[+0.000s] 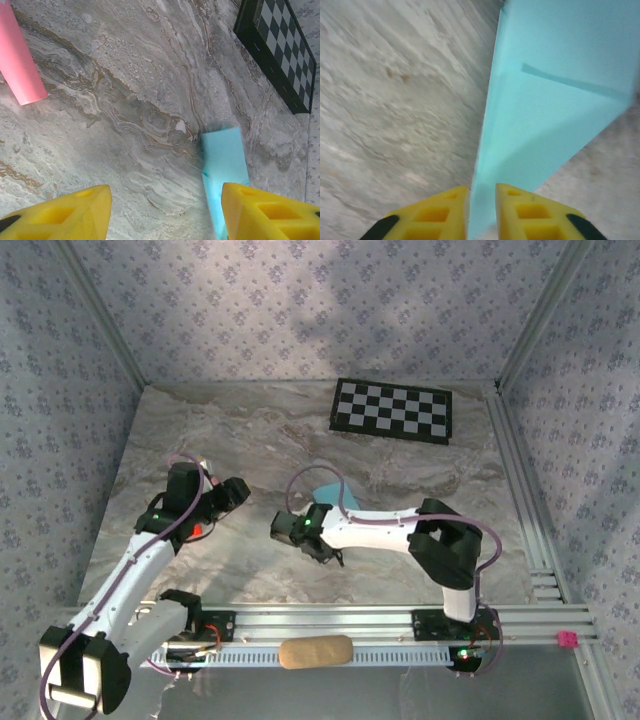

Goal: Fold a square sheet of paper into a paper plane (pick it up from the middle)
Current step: Turn over the paper at the center of the table, then rotate the paper at the center of the table.

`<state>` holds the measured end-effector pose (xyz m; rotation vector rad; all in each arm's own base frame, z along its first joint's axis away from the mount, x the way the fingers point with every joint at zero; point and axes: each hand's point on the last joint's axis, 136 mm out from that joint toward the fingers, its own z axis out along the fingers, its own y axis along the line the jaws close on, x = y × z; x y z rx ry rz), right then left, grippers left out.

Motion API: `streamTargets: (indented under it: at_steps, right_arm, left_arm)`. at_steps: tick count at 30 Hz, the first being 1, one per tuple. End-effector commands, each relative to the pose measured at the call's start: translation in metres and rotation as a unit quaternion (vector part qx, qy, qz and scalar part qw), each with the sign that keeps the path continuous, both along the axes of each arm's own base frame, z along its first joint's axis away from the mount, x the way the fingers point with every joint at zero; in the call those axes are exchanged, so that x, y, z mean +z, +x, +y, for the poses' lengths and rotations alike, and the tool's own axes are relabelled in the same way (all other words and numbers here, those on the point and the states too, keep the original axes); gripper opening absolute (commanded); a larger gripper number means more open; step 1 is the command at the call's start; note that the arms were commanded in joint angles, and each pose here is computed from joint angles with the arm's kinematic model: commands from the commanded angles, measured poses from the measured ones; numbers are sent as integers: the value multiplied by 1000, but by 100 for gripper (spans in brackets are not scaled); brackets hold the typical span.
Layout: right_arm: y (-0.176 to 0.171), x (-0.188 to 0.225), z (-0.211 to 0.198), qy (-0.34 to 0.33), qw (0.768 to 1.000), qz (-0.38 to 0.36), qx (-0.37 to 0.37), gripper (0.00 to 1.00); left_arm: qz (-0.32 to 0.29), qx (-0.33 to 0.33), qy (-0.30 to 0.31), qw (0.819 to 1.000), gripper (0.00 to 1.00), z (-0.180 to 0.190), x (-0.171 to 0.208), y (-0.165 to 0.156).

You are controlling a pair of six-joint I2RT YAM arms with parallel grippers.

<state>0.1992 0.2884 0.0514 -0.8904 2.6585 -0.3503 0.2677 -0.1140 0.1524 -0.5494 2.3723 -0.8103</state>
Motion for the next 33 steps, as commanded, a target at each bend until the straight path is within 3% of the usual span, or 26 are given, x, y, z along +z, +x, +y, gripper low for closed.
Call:
streamTargets:
  at_steps: [1,5,7,14,23,28,33]
  right_arm:
    - [2,6,29,117,992,45,-20,33]
    - [13,22,43,220,973,63,-30,37]
    - [20,18,30,251,964,72,-49,35]
    - [49,11,9,391,905,126,-112,9]
    - [54,-18,-2,406,886,152,-161,8]
    - [54,-48,-28,355,880,146,-281,8]
    - [46,-53,-21,353,863,132,-337,9]
  left_arm:
    - [5,-15,-8,1000,61,-6,0,3]
    - [21,-38,-14,999,61,-15,-3,7]
    - [26,-54,-23,998,61,-22,-3,9]
    - [57,-105,-58,991,49,-51,-16,7]
    - [63,-139,-84,985,43,-88,-25,7]
    - [61,-160,-103,980,40,-110,-27,14]
    - [55,-175,-119,976,34,-130,-26,27]
